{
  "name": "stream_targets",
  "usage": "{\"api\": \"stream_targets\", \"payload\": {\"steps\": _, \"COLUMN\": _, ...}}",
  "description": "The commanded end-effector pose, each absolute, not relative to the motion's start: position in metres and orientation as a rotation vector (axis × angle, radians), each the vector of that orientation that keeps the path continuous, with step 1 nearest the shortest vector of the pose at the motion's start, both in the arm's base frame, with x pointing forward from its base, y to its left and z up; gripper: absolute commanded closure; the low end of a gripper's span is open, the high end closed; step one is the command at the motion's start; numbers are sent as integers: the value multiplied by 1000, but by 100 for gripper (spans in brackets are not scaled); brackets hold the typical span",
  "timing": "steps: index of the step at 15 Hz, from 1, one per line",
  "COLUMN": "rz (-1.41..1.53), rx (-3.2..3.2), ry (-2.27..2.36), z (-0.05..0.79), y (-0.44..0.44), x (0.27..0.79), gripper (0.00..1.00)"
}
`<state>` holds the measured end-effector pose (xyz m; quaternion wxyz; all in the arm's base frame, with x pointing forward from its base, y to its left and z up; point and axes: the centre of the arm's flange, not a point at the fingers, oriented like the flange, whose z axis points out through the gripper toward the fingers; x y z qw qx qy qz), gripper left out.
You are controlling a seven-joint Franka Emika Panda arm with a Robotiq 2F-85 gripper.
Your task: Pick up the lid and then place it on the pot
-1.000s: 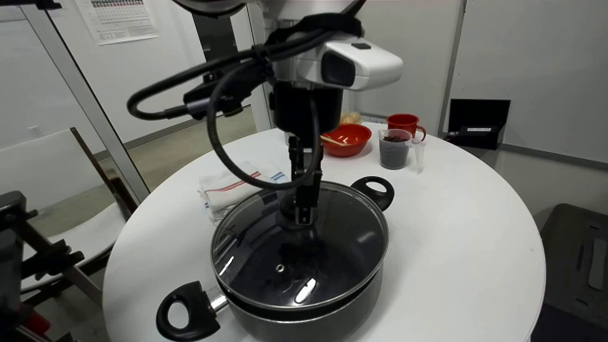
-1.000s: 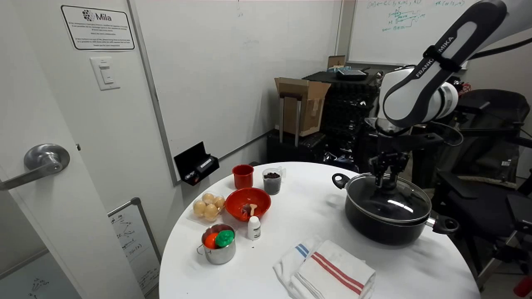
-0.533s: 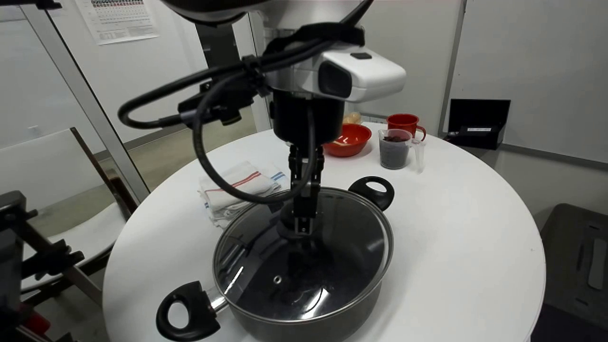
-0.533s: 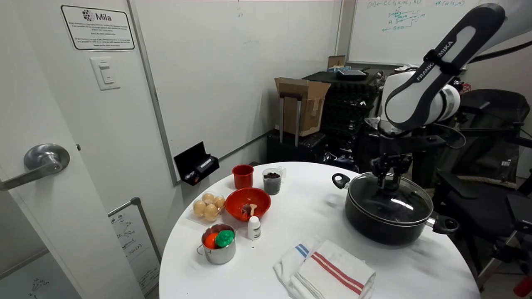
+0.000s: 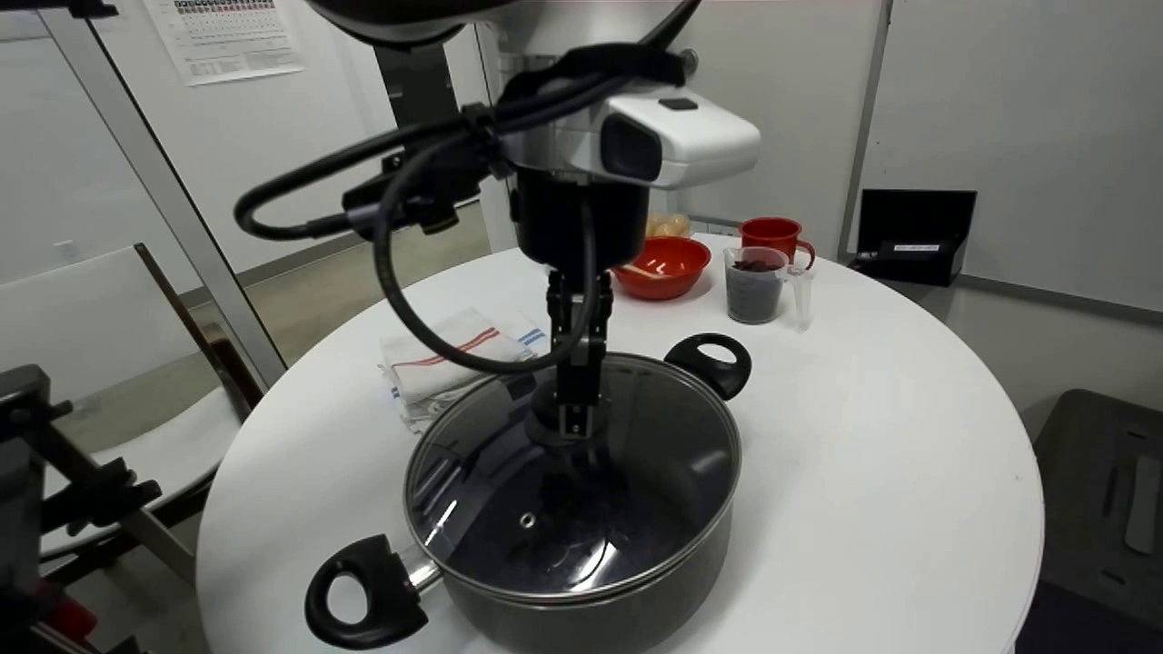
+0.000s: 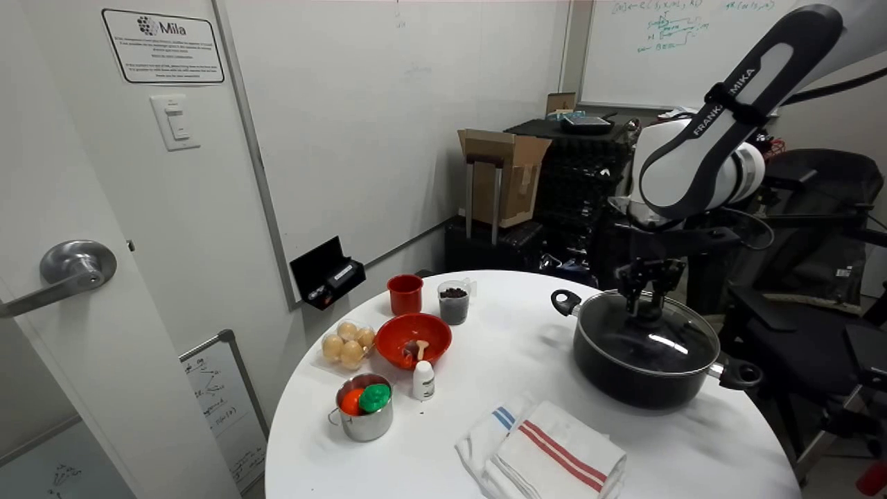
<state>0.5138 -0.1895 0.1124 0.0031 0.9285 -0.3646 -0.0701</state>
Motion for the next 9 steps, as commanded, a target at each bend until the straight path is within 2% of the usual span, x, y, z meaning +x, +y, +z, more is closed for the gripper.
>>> {"api": "stream_targets", "payload": {"steps": 1, "rz": -183, "rx": 2927, "ry": -1153, "z": 121, "y": -181, "x": 515, "gripper": 75}}
{"api": "stream_targets", "payload": {"steps": 6, "rz": -186, "rx": 2945, "ry": -1138, "z": 120, "y": -176, "x": 517, "gripper": 75}}
{"api": "stream_targets", "payload": {"steps": 7, "rz": -187, "rx": 2949, "ry": -1136, "z": 120, "y": -175, "x": 517, "gripper": 63}}
{"api": "stream_targets", "payload": {"steps": 8, "rz": -188, "rx": 2951, "ry": -1133, "z": 120, "y": -175, "x": 518, "gripper": 25}}
{"api": "stream_targets", "payload": {"steps": 9, "rz": -188, "rx": 2952, "ry": -1133, "z": 120, "y": -174, "x": 518, "gripper": 23}}
